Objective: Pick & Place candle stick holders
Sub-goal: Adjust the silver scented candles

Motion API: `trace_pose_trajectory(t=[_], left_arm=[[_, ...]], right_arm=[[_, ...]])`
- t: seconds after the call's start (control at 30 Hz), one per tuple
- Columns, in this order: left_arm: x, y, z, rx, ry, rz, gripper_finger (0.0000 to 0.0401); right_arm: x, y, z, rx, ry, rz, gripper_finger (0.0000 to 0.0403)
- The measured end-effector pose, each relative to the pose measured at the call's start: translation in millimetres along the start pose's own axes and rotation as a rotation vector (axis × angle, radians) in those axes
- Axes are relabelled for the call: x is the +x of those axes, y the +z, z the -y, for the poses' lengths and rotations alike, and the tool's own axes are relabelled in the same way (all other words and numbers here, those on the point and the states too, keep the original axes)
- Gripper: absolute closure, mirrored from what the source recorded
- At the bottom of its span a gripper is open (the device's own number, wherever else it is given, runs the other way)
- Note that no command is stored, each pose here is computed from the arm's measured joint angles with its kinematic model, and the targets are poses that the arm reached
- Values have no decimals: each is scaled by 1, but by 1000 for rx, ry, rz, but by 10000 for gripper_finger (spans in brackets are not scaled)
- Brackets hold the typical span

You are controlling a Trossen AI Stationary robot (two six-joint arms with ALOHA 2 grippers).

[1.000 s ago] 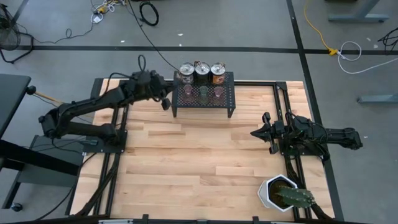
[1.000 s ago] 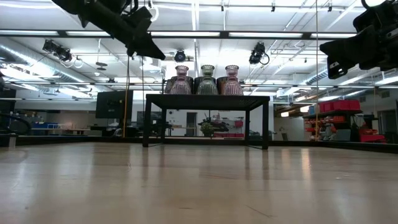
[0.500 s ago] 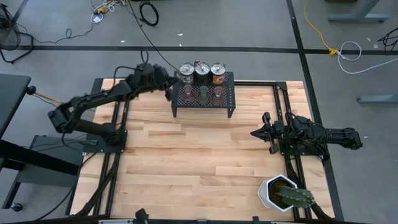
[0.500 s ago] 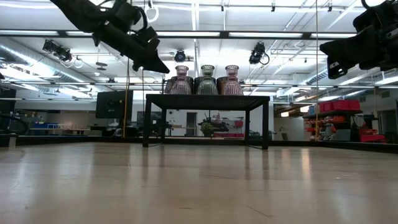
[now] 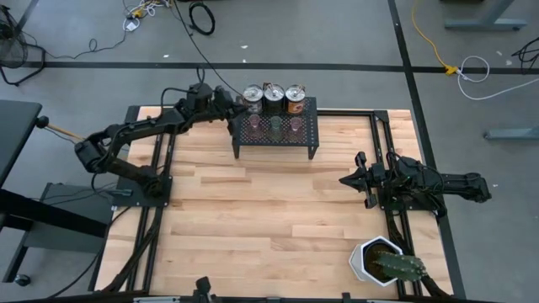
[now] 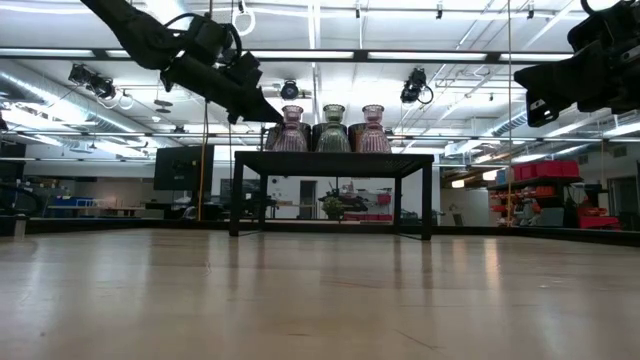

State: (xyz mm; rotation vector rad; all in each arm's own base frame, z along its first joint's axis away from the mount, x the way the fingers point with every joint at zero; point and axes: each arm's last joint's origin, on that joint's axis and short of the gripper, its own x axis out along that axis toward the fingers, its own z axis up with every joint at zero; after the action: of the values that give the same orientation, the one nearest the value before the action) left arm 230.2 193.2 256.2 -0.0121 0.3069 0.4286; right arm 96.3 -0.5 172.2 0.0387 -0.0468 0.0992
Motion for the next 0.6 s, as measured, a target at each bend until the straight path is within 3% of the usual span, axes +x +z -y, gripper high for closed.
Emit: trace_pose_trajectory(t=[0.6], left_arm=[[9, -5, -10, 2, 36, 24, 401]], right_arm=[[0, 0, 0, 0, 0, 0, 394]])
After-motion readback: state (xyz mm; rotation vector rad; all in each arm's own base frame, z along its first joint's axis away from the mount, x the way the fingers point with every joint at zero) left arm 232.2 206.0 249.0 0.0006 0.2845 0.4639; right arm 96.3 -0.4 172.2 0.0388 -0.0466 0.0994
